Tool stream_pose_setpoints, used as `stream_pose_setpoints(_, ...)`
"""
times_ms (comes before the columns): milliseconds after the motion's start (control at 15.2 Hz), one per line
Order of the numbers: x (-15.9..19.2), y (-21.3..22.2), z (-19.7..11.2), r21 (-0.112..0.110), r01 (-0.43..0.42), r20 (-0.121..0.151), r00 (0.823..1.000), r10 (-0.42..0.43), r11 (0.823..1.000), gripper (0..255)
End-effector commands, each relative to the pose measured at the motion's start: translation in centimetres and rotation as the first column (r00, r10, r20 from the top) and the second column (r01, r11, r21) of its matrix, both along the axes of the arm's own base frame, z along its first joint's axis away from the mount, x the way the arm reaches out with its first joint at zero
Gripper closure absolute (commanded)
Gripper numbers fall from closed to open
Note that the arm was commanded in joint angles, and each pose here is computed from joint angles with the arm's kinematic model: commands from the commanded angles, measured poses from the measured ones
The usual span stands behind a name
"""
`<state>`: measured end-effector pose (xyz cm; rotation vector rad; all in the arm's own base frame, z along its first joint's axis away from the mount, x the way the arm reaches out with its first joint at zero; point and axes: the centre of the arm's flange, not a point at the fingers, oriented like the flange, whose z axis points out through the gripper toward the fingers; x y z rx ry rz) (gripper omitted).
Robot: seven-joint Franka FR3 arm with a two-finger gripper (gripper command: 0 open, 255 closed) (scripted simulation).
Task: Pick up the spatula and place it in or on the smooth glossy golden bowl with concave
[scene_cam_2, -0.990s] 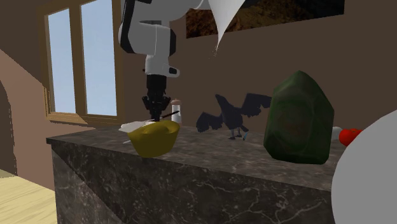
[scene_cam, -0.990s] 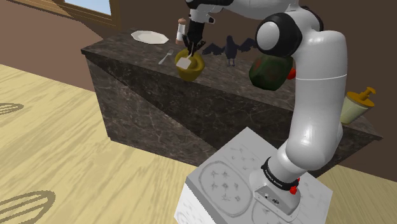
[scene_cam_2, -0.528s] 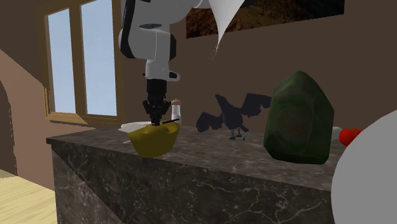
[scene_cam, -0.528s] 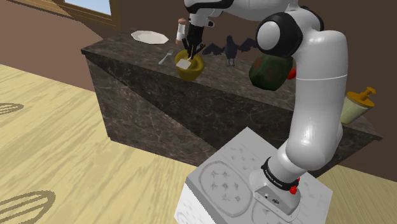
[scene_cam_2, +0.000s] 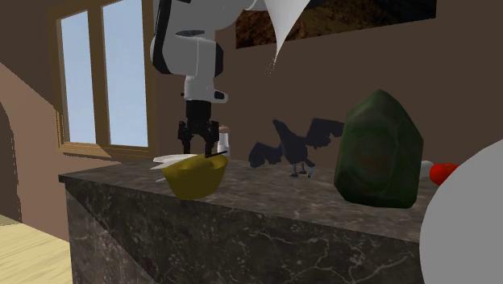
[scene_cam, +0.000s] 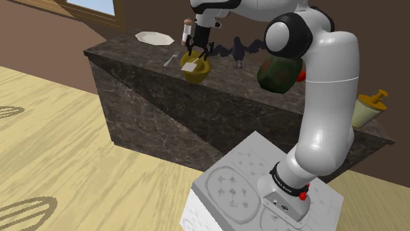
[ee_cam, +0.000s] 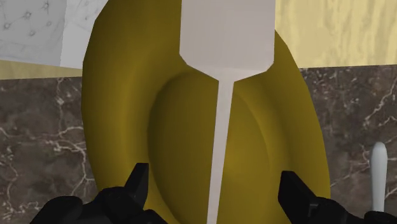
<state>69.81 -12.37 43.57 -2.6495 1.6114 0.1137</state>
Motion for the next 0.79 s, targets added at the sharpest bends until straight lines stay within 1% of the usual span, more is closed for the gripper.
stream_pose_setpoints(0, 0.0, 0.0, 0.0, 0.0, 0.0, 0.0, 1.0, 0.0, 1.0, 0)
stream_pose_setpoints(264, 0.2, -0.4, 5.0, 0.0, 0.0, 0.0, 1.0, 0.0, 1.0, 0)
stream_pose_setpoints(726, 0.2, -0.4, 5.0, 0.0, 0.0, 0.0, 1.0, 0.0, 1.0, 0)
